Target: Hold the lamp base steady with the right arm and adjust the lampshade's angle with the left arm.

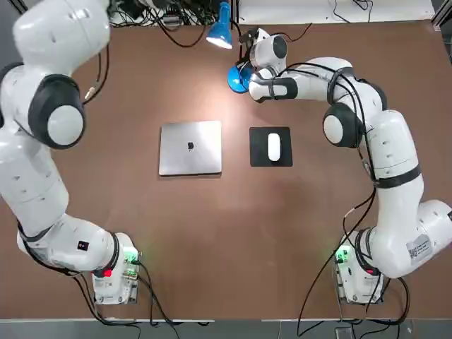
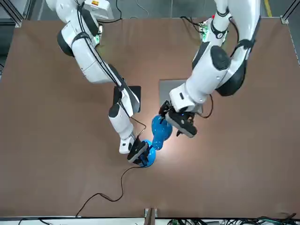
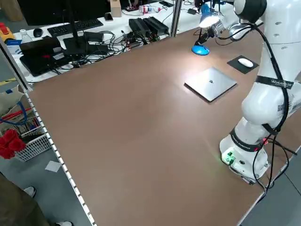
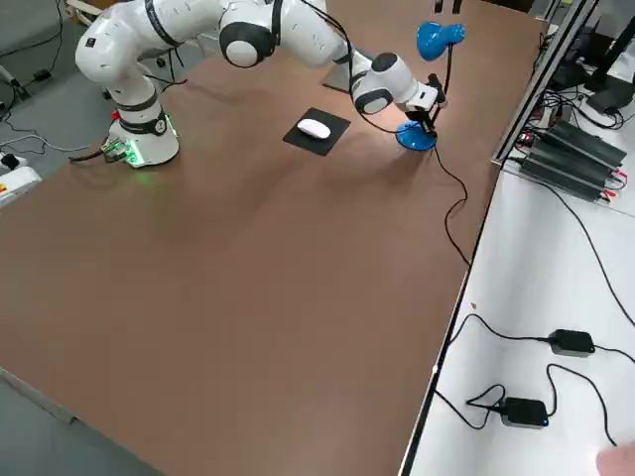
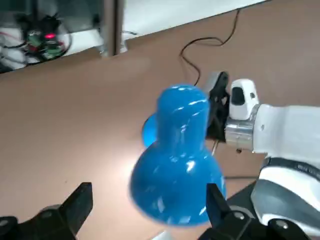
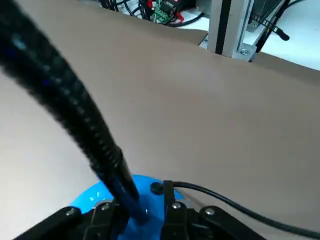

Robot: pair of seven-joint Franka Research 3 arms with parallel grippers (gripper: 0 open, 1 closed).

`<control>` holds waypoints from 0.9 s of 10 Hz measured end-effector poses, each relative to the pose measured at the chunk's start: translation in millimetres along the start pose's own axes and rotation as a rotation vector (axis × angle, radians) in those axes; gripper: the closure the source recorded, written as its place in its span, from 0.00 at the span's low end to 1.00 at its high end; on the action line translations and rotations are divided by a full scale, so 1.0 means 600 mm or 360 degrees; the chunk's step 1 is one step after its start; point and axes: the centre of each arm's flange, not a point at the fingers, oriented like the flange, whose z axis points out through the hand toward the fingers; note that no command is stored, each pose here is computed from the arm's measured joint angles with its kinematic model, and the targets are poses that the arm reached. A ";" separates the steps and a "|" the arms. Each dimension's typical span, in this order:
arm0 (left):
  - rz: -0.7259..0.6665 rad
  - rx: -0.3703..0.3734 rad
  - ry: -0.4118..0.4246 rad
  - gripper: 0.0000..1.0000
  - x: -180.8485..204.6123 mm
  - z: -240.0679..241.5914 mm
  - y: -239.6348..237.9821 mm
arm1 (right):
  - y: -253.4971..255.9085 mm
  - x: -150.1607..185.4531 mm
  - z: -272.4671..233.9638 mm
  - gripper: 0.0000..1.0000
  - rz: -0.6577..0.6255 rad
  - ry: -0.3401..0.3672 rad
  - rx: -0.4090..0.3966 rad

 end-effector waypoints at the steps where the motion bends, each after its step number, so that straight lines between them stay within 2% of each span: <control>1: -0.0060 0.0056 -0.0065 0.00 -0.006 -0.055 -0.042 | 0.001 0.000 0.000 0.65 0.0002 0.0000 -0.0002; 3: -0.0219 0.0175 -0.0183 0.00 -0.029 -0.172 -0.152 | 0.007 0.001 0.000 0.54 0.0025 0.0001 -0.0012; 5: -0.0376 0.0261 -0.0199 0.00 -0.054 -0.273 -0.259 | 0.009 0.004 -0.002 0.48 0.0048 0.0006 -0.0016; 7: -0.0473 0.0323 -0.0222 0.00 -0.091 -0.346 -0.349 | 0.010 0.009 -0.004 0.48 0.0051 0.0015 -0.0017; 9: -0.0473 0.0352 -0.0268 0.00 -0.131 -0.396 -0.424 | 0.010 0.015 -0.007 0.46 0.0054 0.0027 -0.0018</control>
